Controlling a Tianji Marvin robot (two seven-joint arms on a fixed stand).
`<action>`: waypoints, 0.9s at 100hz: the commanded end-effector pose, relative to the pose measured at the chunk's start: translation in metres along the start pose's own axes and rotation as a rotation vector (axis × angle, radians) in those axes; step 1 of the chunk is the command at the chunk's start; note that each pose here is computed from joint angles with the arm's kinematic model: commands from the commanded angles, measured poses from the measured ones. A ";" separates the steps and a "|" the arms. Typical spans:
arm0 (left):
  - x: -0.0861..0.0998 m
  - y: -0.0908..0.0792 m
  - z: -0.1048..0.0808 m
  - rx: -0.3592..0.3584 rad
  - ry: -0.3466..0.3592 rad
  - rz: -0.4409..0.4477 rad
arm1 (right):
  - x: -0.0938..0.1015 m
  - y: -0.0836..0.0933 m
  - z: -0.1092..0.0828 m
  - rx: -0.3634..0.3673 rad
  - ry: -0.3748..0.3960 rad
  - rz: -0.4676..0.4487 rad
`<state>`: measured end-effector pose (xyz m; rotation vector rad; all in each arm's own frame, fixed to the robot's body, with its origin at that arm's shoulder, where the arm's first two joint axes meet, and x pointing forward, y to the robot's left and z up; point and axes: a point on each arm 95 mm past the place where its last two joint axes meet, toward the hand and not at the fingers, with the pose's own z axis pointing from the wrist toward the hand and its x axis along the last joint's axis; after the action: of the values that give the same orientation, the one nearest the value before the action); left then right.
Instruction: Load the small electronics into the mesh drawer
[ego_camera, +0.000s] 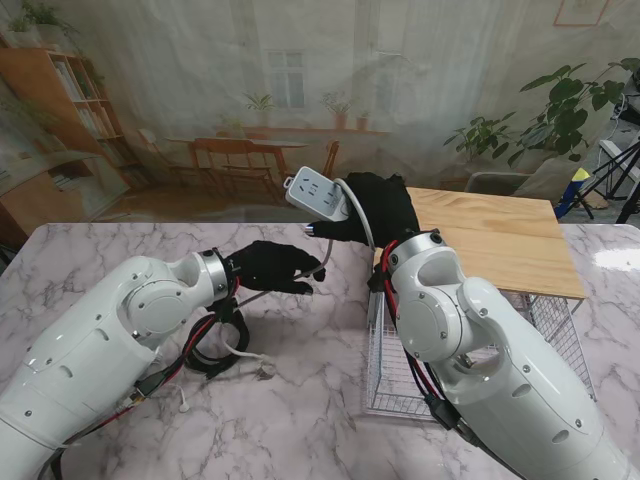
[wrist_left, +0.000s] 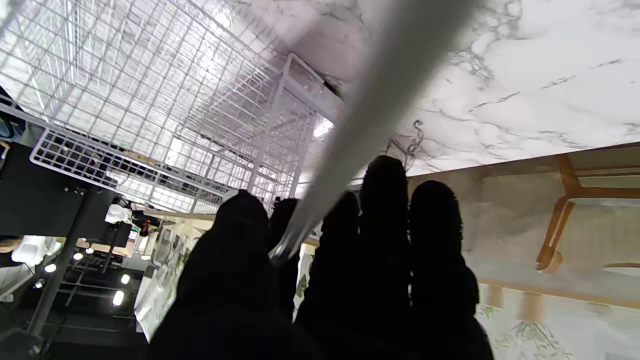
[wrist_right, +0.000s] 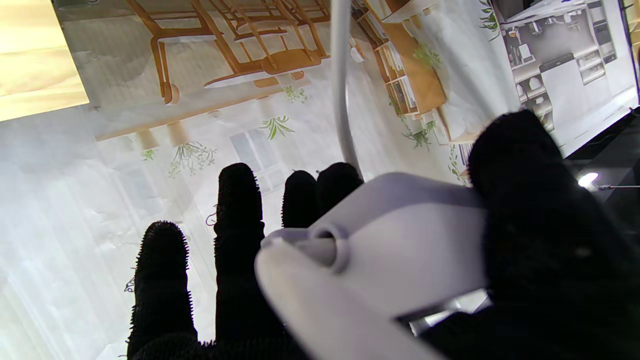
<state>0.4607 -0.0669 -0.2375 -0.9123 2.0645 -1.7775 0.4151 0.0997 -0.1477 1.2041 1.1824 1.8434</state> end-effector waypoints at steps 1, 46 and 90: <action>-0.004 0.003 -0.001 -0.006 -0.016 -0.017 | 0.000 0.000 0.000 -0.001 -0.006 0.000; -0.008 -0.002 -0.010 0.015 -0.029 -0.005 | 0.001 -0.001 0.001 0.004 -0.003 -0.001; -0.004 -0.002 -0.015 0.070 0.003 -0.009 | -0.001 0.001 0.005 -0.001 -0.018 -0.006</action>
<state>0.4604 -0.0487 -0.2306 -0.9122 1.9436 -1.8365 0.4166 0.1003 -0.1487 1.2121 1.1865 1.8314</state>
